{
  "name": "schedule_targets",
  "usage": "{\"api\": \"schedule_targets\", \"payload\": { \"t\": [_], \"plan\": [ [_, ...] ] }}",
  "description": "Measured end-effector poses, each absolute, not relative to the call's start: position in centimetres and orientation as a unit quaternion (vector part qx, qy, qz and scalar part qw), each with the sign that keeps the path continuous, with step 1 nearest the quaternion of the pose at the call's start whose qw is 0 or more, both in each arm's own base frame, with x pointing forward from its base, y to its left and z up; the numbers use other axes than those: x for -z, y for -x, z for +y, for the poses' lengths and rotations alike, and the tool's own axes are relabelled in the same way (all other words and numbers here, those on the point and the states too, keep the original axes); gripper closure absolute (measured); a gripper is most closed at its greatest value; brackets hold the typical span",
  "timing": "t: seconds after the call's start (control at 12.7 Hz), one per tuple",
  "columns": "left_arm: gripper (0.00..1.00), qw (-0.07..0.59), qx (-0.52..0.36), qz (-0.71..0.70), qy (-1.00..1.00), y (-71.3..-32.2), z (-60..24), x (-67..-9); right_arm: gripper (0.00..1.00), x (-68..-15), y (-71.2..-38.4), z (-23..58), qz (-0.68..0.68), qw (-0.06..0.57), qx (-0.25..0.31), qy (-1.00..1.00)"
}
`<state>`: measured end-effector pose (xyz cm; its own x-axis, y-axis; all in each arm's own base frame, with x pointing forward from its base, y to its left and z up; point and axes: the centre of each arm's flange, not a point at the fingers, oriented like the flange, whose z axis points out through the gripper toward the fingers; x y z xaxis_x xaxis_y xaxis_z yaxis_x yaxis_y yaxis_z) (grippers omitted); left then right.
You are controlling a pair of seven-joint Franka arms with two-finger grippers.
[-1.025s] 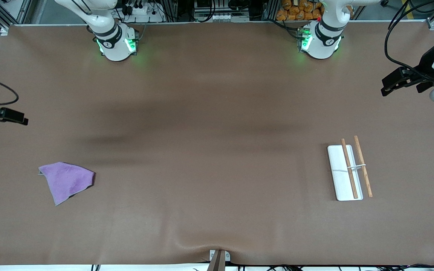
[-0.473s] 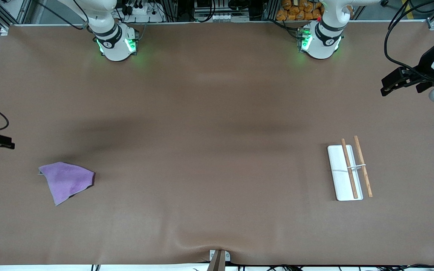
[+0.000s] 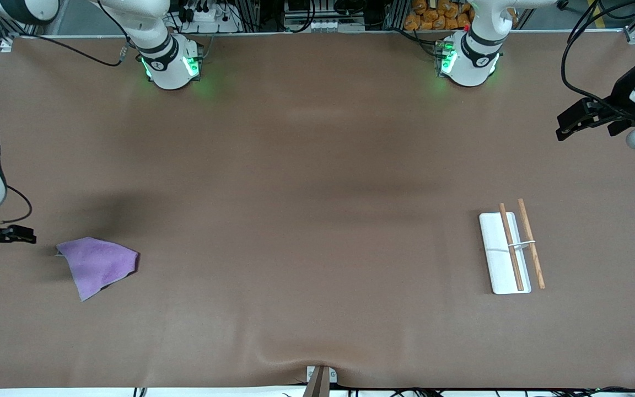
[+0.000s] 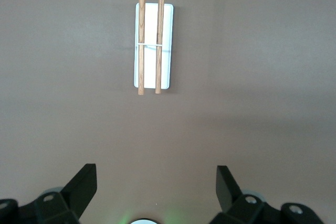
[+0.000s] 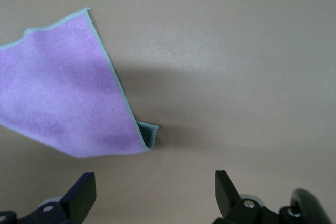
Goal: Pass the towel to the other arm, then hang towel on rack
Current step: 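Lower the right gripper to the corner of the purple towel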
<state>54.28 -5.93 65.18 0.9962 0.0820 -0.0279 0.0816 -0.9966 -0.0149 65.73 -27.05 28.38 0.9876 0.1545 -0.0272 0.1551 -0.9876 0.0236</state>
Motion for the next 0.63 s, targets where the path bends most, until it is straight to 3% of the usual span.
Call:
{"api": "schedule_targets", "payload": {
  "t": [0.63],
  "plan": [
    [0.0, 0.007, -0.014, -0.041, 0.999, -54.3, -6.0, -65.2, 0.0, -20.8, -64.9, -26.2, 0.029, -0.049, 0.046, -0.997]
  ]
}}
